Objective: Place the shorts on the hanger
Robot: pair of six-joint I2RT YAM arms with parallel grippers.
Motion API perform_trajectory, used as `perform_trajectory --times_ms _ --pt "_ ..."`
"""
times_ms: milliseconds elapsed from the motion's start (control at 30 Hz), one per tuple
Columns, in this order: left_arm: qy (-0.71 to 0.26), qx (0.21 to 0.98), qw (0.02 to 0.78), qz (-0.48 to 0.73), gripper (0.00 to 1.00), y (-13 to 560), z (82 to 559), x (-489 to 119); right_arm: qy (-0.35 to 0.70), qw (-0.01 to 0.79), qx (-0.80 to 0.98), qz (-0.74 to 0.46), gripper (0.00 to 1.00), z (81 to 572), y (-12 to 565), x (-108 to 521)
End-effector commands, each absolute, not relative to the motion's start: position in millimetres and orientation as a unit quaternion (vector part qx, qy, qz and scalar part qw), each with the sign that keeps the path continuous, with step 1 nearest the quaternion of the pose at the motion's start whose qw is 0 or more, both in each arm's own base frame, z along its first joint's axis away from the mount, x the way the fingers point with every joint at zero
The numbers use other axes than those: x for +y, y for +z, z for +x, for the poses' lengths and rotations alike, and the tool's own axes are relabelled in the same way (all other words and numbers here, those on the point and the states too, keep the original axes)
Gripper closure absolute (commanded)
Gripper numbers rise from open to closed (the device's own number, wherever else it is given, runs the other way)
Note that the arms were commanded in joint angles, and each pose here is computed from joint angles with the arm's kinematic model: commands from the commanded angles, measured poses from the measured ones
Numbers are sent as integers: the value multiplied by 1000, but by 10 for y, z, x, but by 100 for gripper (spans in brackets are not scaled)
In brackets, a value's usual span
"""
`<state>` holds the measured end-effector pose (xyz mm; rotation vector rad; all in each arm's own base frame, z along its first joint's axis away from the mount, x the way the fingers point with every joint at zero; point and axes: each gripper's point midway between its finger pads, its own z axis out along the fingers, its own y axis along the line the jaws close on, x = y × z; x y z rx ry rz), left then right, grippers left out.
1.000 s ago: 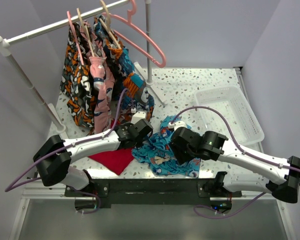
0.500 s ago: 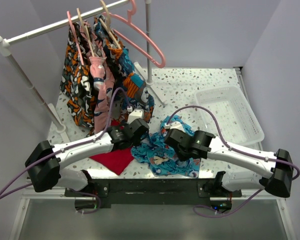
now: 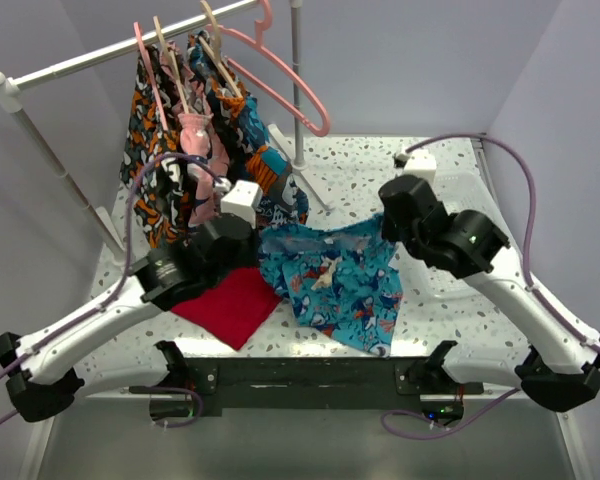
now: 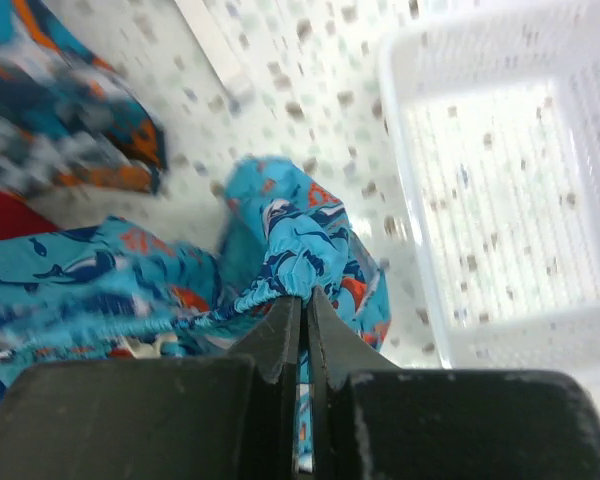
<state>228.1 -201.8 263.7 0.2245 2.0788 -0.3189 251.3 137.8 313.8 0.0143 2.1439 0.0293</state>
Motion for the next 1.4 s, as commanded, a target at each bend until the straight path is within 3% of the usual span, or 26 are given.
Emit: perform_trajectory --times_ms 0,200,333,567,800,933,1000,1033,1233,1367 --pt "-184 766 606 112 100 4061 2287 -1904 11 563 826 24 100 2774 4057 1370" --pt "-229 715 645 140 100 4966 2171 -1924 26 609 792 28 100 2869 4798 1343" --pt "-238 725 625 165 100 4835 2130 -2026 15 600 799 30 100 2862 4700 1302" --pt "-252 791 526 184 100 3463 2036 -2270 -8 498 867 20 100 2832 3346 1200" --pt "-222 863 431 143 100 2024 2058 -2401 63 357 932 -17 100 2742 1832 1651" --pt "-214 876 416 118 100 1680 2117 -2461 56 326 944 -17 80 2871 1721 1800" --pt "-213 880 409 113 100 1603 2122 -2481 55 352 934 -13 69 2994 2055 1821" --pt "-211 881 409 110 100 1596 2134 -2488 54 366 929 -21 52 3034 2189 1817" --pt "-177 895 395 110 100 1470 2162 -2436 116 519 846 -33 15 3278 3419 1890" --pt "-180 891 401 117 100 1521 2178 -2457 188 611 762 -105 12 3466 4308 2252"
